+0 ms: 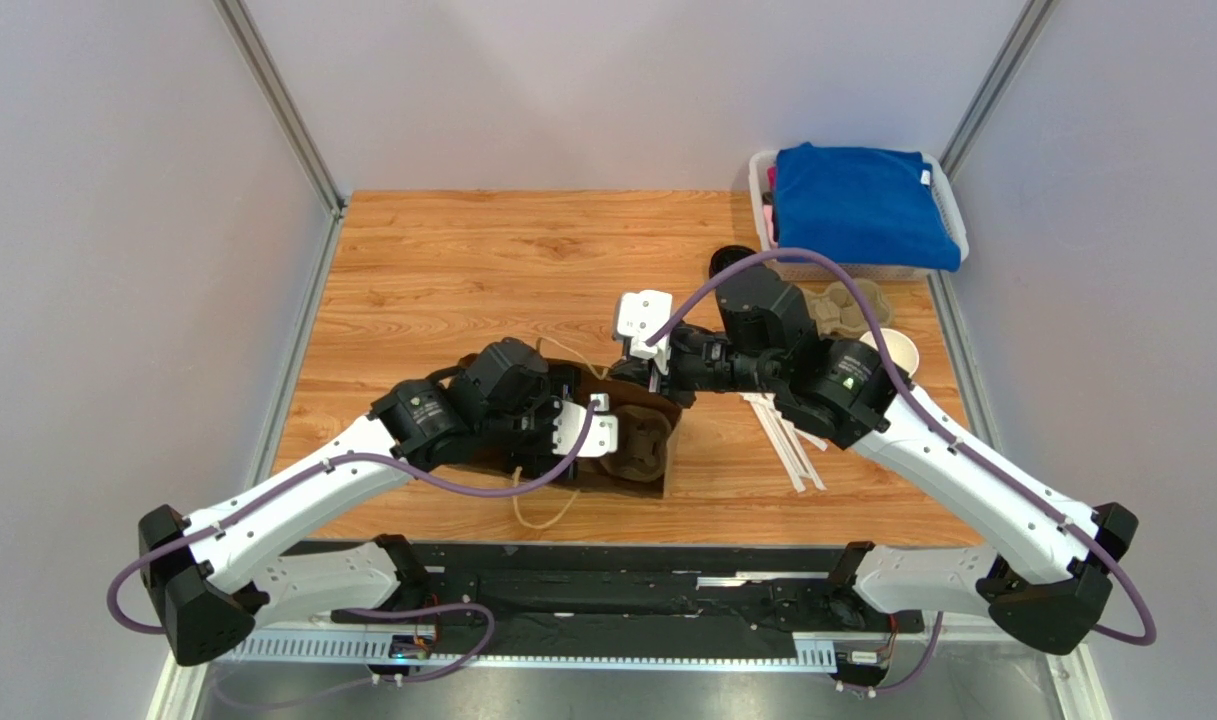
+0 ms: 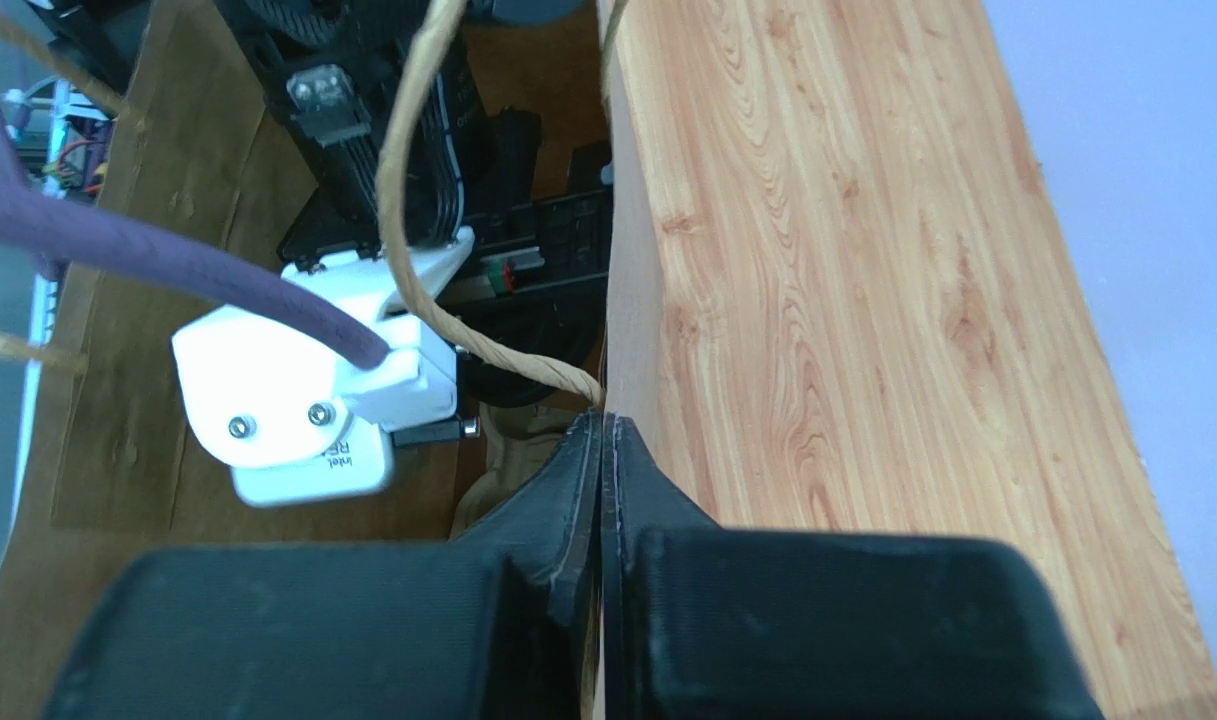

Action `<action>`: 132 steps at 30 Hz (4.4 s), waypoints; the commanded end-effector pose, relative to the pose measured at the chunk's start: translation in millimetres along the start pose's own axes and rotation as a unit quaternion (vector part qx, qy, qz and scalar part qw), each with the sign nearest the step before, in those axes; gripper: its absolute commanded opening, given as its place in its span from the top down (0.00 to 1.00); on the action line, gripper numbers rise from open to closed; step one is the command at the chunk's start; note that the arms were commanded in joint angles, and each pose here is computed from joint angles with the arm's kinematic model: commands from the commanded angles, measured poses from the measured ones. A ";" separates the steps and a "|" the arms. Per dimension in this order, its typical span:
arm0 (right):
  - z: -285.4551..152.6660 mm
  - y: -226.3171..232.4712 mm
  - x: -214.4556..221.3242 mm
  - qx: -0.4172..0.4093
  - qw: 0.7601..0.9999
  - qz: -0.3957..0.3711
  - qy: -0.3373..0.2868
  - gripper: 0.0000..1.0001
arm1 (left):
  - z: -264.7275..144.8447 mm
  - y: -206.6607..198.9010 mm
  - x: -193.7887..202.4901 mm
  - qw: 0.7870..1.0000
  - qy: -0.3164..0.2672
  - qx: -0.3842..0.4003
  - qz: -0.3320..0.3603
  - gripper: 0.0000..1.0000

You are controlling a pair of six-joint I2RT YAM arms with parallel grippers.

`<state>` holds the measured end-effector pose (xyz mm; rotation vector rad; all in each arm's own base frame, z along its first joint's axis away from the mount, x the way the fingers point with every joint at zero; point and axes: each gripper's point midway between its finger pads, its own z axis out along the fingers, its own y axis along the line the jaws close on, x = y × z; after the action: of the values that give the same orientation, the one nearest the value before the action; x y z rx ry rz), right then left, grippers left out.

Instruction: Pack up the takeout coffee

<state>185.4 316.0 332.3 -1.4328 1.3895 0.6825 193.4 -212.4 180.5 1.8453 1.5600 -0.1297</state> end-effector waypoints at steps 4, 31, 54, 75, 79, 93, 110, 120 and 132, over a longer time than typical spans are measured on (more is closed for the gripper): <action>-10.1 -15.8 -28.6 0.075 0.994 -0.051 -0.053 1.00 | 5.4 6.7 -3.8 0.998 -0.024 -0.044 0.049 0.91; -14.5 4.4 -14.8 0.066 0.995 -0.068 -0.041 0.90 | 38.6 -9.4 10.5 0.995 -0.039 -0.061 0.062 0.93; 17.3 -14.9 -0.6 0.066 0.993 -0.097 0.029 1.00 | 37.0 -6.3 8.5 0.995 -0.045 -0.071 0.059 0.95; 14.6 -10.6 -2.7 0.071 0.990 -0.122 0.006 1.00 | 31.5 -2.8 19.5 0.998 0.005 -0.065 -0.006 0.96; 15.8 -12.2 -3.7 0.074 0.990 -0.121 0.003 1.00 | 31.1 -4.7 21.2 0.998 0.006 -0.056 0.000 0.96; 23.9 -7.8 -10.2 0.056 0.992 -0.112 -0.011 1.00 | 51.0 5.5 27.0 1.000 0.011 -0.028 -0.005 0.93; 28.6 -13.1 -11.7 0.053 0.993 -0.102 -0.014 1.00 | 40.7 -0.8 8.7 0.998 -0.047 -0.016 0.037 0.94; 23.5 -11.5 -10.3 0.046 0.994 -0.100 -0.016 1.00 | 41.2 -1.2 23.4 1.000 -0.011 -0.008 0.016 0.95; 23.0 -10.0 -8.6 0.041 0.994 -0.099 -0.020 1.00 | 28.7 6.2 24.9 0.999 -0.006 -0.034 0.024 0.95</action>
<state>203.7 333.6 301.5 -1.5221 1.2991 0.4652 215.9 -211.0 133.8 1.8476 1.5148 -0.0687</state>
